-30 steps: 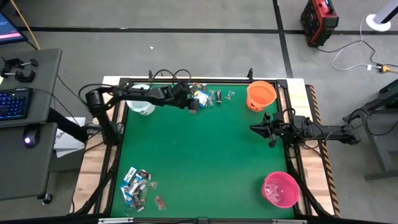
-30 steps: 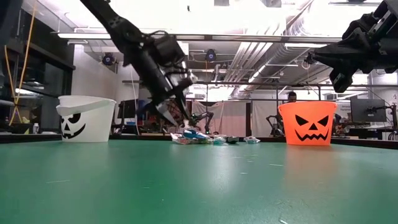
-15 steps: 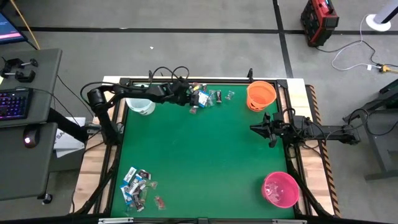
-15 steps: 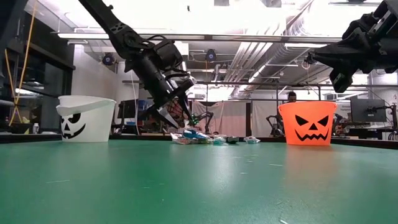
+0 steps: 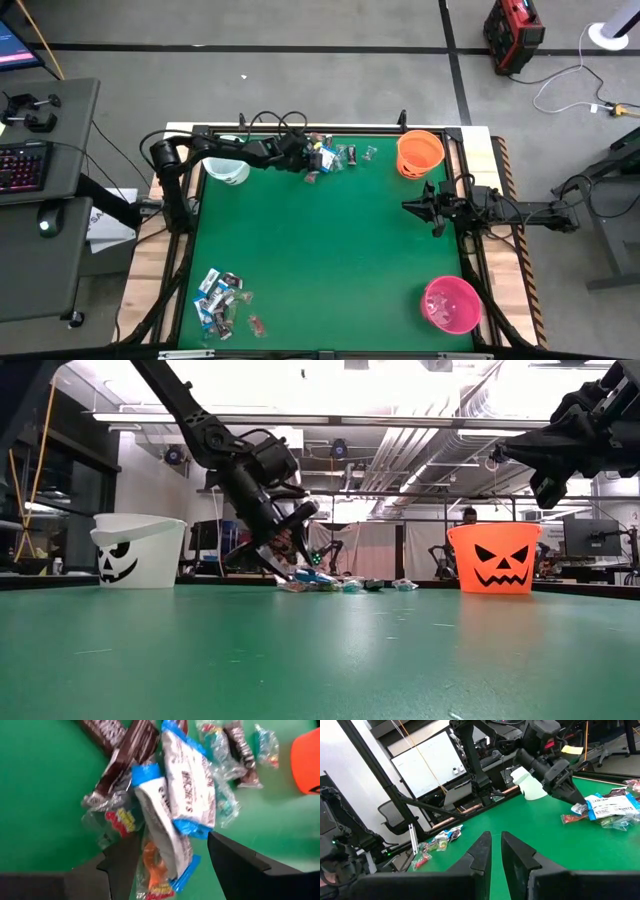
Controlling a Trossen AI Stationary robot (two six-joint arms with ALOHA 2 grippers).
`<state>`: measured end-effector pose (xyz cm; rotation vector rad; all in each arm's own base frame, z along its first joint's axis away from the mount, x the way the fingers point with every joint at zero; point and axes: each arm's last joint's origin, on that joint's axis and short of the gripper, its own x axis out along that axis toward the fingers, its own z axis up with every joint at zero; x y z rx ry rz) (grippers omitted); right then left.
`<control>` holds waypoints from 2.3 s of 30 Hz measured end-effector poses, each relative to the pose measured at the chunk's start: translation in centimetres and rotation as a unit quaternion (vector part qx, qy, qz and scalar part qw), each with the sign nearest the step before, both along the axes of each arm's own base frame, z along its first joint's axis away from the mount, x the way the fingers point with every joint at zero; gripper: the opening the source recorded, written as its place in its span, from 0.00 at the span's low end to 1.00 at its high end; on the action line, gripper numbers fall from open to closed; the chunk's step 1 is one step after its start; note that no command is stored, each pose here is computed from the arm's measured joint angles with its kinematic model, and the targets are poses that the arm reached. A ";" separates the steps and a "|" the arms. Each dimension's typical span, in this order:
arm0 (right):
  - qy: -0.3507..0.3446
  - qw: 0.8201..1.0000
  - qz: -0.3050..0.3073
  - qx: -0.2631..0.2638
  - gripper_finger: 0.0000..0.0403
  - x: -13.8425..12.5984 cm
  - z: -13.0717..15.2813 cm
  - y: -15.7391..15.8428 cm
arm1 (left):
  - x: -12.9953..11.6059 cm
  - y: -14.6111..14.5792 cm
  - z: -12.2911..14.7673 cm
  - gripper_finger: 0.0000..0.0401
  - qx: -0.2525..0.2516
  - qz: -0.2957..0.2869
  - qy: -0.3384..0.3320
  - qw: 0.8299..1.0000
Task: Sort candy by brand, put in halloween buckets
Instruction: Put the white chocolate bar into the white bucket
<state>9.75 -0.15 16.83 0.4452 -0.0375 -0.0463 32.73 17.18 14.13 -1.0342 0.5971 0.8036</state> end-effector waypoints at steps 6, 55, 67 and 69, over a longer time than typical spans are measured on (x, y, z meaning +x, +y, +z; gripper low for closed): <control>0.000 1.000 0.000 0.000 0.09 0.0 0.0 0.0 | 0.1 0.0 0.1 0.31 0.012 0.004 0.000 1.000; 0.000 1.000 0.000 0.000 0.09 0.0 0.0 0.0 | 3.4 -7.8 6.9 0.21 0.085 -0.238 0.039 0.967; 0.000 1.000 0.000 0.000 0.09 0.0 0.0 0.0 | 7.0 -6.0 1.9 0.49 -0.027 -0.115 0.124 0.985; 0.000 1.000 0.000 0.000 0.09 0.0 0.0 0.0 | 7.1 -6.0 1.7 0.50 -0.031 -0.107 0.124 0.986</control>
